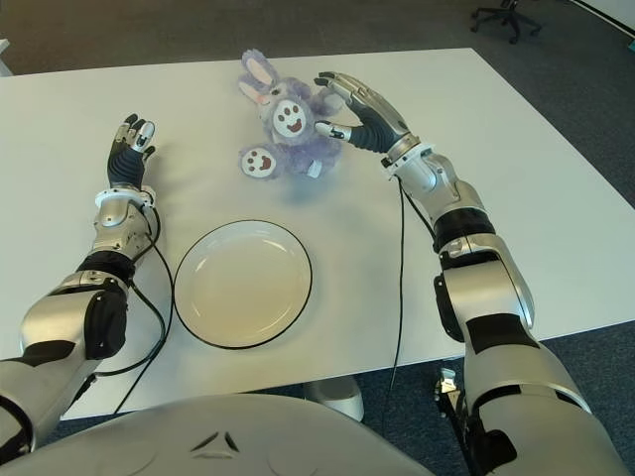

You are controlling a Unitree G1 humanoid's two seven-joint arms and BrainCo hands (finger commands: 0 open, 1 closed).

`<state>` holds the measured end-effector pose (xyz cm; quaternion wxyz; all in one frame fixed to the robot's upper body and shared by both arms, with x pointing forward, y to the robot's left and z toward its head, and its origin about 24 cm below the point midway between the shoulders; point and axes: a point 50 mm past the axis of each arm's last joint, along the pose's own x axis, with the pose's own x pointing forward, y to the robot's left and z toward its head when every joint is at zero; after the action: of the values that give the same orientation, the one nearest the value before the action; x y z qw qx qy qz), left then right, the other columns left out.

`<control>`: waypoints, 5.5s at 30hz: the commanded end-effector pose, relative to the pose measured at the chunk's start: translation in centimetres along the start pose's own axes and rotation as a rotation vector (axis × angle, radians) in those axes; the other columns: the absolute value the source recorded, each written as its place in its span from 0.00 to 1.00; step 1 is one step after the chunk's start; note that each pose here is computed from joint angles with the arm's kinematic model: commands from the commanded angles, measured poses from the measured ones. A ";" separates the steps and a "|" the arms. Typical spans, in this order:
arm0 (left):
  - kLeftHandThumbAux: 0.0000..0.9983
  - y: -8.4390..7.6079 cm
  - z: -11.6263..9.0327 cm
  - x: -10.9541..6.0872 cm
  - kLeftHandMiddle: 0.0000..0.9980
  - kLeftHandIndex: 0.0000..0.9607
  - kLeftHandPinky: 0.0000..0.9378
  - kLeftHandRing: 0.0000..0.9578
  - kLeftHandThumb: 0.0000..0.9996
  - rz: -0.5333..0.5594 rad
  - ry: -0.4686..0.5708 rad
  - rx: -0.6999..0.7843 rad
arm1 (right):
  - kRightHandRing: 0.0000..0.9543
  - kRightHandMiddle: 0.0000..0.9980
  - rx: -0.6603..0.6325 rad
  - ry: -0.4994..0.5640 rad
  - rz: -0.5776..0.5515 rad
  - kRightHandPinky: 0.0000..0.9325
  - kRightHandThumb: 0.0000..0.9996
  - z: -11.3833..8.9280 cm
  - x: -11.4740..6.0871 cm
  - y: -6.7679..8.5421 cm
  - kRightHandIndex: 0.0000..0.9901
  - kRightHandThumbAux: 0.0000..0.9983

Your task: Put the doll into the plate.

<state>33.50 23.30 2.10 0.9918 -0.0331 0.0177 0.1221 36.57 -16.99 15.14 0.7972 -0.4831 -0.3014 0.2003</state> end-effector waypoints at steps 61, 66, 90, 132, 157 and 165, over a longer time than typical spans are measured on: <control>0.40 -0.3 -6.1 -3.6 0.09 0.00 0.00 0.04 0.00 -0.005 0.255 -0.007 | 0.00 0.00 0.017 -0.056 0.053 0.00 0.22 0.9 -0.3 2.9 0.00 0.21; 0.40 -0.2 -6.1 -3.6 0.10 0.00 0.00 0.04 0.00 -0.004 0.256 -0.008 | 0.00 0.00 0.030 -0.051 0.041 0.00 0.21 1.0 -0.3 3.0 0.00 0.21; 0.40 -0.1 -6.0 -3.6 0.10 0.00 0.00 0.04 0.00 -0.002 0.247 -0.012 | 0.00 0.00 0.118 -0.036 -0.109 0.00 0.27 1.4 0.2 3.9 0.00 0.25; 0.39 0.1 -5.7 -3.3 0.10 0.00 0.00 0.04 0.00 -0.002 0.246 -0.006 | 0.04 0.00 0.125 -0.013 -0.205 0.00 0.26 1.9 1.3 4.5 0.00 0.33; 0.39 0.1 -5.7 -3.3 0.10 0.00 0.00 0.04 0.00 0.001 0.244 -0.022 | 0.01 0.00 0.133 -0.036 -0.185 0.06 0.21 2.4 1.5 5.2 0.00 0.31; 0.39 0.1 -5.7 -3.3 0.11 0.00 0.00 0.04 0.00 0.000 0.241 -0.016 | 0.00 0.00 0.159 -0.039 -0.183 0.07 0.23 2.5 1.4 5.4 0.00 0.32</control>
<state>33.49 23.33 2.15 0.9920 -0.0343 0.0149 0.1207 35.91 -12.40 12.04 0.8405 -0.3874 -0.3486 0.1485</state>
